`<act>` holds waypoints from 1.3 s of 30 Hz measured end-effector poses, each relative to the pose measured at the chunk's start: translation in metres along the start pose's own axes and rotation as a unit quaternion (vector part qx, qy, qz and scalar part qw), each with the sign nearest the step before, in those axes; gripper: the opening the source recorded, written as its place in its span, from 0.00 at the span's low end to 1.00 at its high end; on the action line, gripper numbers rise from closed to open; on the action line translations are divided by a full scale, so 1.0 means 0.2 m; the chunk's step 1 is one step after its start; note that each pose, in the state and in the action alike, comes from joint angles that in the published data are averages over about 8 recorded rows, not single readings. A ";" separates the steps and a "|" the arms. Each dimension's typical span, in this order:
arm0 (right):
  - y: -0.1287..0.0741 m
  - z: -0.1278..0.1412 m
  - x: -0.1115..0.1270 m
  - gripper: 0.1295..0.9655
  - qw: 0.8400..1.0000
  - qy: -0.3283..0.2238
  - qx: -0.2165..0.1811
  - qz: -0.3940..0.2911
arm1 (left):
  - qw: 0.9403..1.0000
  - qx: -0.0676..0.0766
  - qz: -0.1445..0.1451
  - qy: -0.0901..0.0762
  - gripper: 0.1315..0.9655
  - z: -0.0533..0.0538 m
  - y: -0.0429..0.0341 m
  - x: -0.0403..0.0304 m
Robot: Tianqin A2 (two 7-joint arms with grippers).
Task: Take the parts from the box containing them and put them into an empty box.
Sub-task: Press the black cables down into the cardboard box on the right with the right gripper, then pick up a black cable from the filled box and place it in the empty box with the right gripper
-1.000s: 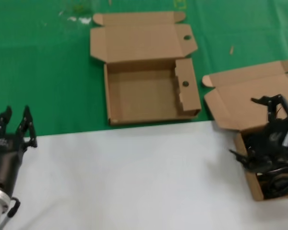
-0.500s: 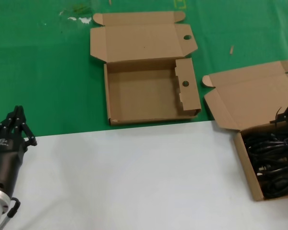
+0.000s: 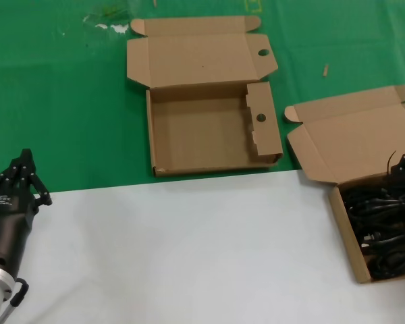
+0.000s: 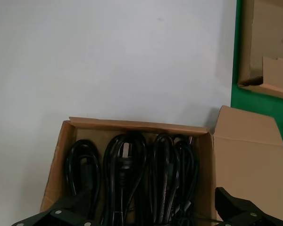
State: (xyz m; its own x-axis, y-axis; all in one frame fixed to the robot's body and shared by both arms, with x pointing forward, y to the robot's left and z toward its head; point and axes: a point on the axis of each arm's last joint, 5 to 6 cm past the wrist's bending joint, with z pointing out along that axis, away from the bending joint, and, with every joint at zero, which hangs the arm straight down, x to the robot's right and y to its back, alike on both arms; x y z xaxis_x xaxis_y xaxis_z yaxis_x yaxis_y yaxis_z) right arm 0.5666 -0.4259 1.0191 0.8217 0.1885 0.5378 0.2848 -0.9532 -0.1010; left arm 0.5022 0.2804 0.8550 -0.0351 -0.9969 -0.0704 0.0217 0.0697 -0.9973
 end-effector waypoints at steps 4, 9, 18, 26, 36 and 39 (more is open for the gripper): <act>0.01 0.03 0.02 0.94 1.000 -0.003 0.000 -0.001 | 1.000 0.000 0.000 0.000 0.01 0.00 0.000 0.000; 0.03 0.07 0.03 0.85 1.000 -0.004 0.003 0.000 | 1.000 0.000 0.000 0.000 0.01 0.00 0.000 0.000; 0.07 0.10 0.06 0.67 1.000 -0.004 0.002 0.002 | 1.000 0.000 0.000 0.000 0.01 0.00 0.000 0.000; 0.10 0.11 0.07 0.55 1.000 -0.004 0.001 0.009 | 1.000 0.000 0.000 0.000 0.01 0.00 0.000 0.000; 0.12 0.15 0.07 0.28 1.000 -0.003 0.004 0.018 | 1.000 0.000 0.000 0.000 0.01 0.00 0.000 0.000; 0.12 0.15 0.07 0.22 1.000 -0.003 0.005 0.021 | 1.000 0.000 0.000 0.000 0.01 0.00 0.000 0.000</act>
State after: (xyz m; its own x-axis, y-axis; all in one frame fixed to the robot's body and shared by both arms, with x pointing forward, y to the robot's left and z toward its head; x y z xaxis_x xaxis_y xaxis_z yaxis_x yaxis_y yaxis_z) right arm 0.5994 -0.4399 0.9989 0.8357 0.1491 0.5286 0.2542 -0.9581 -0.1317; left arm 0.5022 0.2804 0.8550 -0.0351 -0.9969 -0.0707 0.0217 0.0700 -0.9973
